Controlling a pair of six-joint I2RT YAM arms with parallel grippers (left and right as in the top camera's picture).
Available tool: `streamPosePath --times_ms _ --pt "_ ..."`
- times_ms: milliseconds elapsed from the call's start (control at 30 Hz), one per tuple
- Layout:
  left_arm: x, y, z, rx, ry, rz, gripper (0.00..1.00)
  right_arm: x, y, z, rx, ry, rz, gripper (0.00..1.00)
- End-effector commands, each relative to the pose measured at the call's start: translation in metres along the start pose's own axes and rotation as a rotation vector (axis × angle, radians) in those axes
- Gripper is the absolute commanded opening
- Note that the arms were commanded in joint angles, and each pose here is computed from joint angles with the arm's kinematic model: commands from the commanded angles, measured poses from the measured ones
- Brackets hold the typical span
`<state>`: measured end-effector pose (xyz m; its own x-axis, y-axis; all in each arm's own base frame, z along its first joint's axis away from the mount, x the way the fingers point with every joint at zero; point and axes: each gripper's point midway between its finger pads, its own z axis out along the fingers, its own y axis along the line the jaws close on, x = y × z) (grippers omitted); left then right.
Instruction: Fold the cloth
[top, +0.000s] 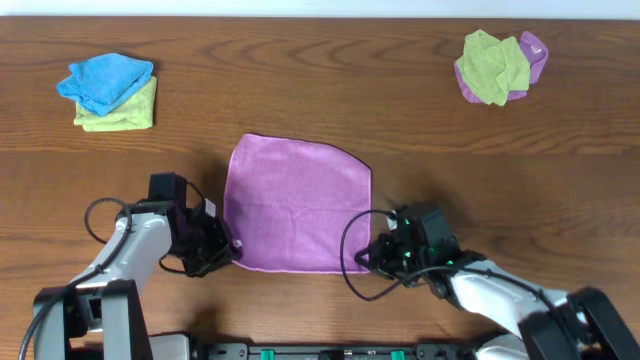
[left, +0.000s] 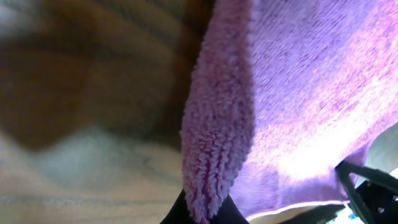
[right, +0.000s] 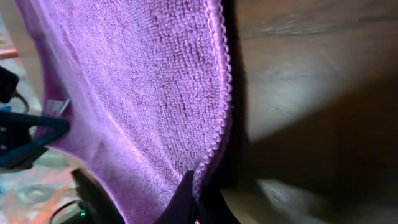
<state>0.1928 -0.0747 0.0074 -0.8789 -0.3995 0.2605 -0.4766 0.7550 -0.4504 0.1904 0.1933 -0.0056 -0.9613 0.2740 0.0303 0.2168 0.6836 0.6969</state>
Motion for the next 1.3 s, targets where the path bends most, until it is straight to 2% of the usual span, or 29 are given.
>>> streamPosePath --times_ms 0,200,500,700,1267 --pt "0.007 0.004 0.002 -0.014 0.028 0.023 0.06 -0.006 -0.004 -0.005 0.02 -0.049 -0.032 0.01" --pt "0.017 -0.001 -0.002 0.014 0.058 0.014 0.06 -0.011 0.01 -0.013 -0.022 -0.084 -0.049 0.01" --pt "0.005 -0.021 -0.021 0.067 -0.035 0.028 0.06 -0.043 0.046 -0.024 -0.063 -0.187 -0.098 0.01" --pt "-0.02 -0.04 -0.034 0.112 -0.128 0.011 0.06 -0.064 0.063 -0.034 -0.035 -0.25 -0.145 0.01" --pt "-0.09 -0.074 -0.061 0.194 -0.41 -0.006 0.06 -0.102 0.064 -0.045 0.028 -0.438 -0.152 0.01"
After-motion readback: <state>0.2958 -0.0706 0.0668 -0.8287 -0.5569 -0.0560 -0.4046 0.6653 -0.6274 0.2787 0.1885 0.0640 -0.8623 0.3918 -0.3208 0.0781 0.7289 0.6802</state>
